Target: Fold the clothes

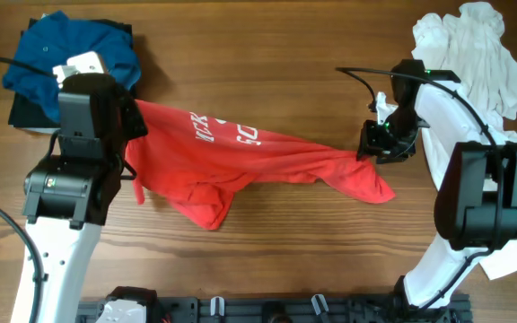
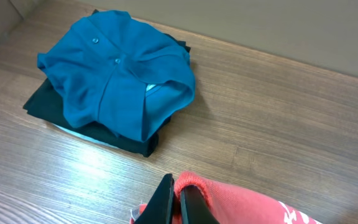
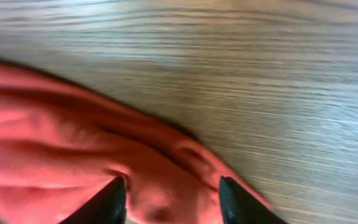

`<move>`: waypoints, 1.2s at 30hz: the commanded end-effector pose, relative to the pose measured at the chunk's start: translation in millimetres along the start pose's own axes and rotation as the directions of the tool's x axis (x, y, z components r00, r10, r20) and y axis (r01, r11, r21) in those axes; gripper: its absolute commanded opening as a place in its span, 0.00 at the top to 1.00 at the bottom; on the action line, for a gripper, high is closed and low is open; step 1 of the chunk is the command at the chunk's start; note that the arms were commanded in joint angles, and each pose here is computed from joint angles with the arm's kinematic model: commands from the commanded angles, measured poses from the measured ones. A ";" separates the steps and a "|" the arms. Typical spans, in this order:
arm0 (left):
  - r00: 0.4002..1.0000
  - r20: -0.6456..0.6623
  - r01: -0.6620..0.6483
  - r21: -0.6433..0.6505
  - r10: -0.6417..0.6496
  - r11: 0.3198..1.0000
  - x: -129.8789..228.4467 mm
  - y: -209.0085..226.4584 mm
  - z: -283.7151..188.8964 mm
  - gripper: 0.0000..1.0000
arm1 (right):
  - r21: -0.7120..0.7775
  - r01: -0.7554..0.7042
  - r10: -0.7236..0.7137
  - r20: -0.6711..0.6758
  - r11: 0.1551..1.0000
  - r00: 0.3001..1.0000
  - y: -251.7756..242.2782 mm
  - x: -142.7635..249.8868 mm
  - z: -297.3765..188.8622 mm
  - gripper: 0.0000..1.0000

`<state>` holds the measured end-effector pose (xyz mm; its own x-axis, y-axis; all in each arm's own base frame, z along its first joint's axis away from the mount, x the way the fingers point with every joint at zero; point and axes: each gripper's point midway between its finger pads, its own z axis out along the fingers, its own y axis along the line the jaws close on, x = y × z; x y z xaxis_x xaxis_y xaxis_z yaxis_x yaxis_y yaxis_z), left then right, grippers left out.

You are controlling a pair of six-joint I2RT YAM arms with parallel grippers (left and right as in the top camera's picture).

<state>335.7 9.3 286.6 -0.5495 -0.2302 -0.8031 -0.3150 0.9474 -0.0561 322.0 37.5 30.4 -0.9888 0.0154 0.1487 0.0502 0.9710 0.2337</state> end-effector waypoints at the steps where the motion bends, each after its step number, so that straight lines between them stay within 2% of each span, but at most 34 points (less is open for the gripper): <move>1: 0.999 0.031 0.032 0.003 -0.032 0.999 -9.8 0.4 -1.9 0.96 | -0.080 0.163 -0.152 0.123 0.983 0.981 46.7 -3.1 -34.8 0.47; 7: 0.998 0.045 0.037 0.009 -0.037 0.999 -13.5 -0.8 -2.0 0.96 | -0.047 0.358 -0.335 0.257 0.933 0.906 114.0 19.0 -74.3 0.40; 10: 0.998 0.048 0.038 0.010 -0.038 0.999 -14.0 -0.9 -2.0 0.96 | 0.027 0.383 -0.378 0.237 0.923 0.895 129.5 25.9 -62.2 0.39; 13: 0.998 0.047 0.037 0.009 -0.037 0.999 -13.9 -0.9 -2.0 0.96 | 0.061 0.393 -0.398 0.161 0.918 0.903 139.1 49.5 -32.4 0.41; 18: 0.998 0.055 0.040 0.011 -0.040 0.999 -15.7 -1.4 -2.1 0.96 | 0.200 0.302 -0.326 0.097 0.932 0.941 117.8 70.2 4.2 0.42; 22: 0.998 0.055 0.040 0.012 -0.041 0.999 -15.8 -1.5 -2.1 0.96 | 0.282 0.218 -0.274 0.177 0.934 0.945 102.8 54.5 11.9 0.43; 28: 0.998 0.055 0.039 0.011 -0.040 0.999 -15.8 -1.3 -2.1 0.96 | 0.275 0.221 -0.283 0.211 0.936 0.936 99.9 49.6 27.5 0.46; 33: 0.997 0.060 0.042 0.014 -0.042 0.999 -17.2 -1.8 -2.2 0.96 | 0.279 0.218 -0.281 0.212 0.935 0.936 93.8 51.8 38.9 0.53; 36: 0.997 0.060 0.042 0.014 -0.042 0.999 -17.2 -1.8 -2.2 0.96 | 0.301 0.179 -0.259 0.253 0.937 0.932 87.2 46.2 43.4 0.54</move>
<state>342.5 7.7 294.9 -0.5134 -0.2361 -0.8250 -0.3096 0.9476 -0.0785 273.7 143.7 23.6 -0.9644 -0.2151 -0.1538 -0.2188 0.9757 0.0072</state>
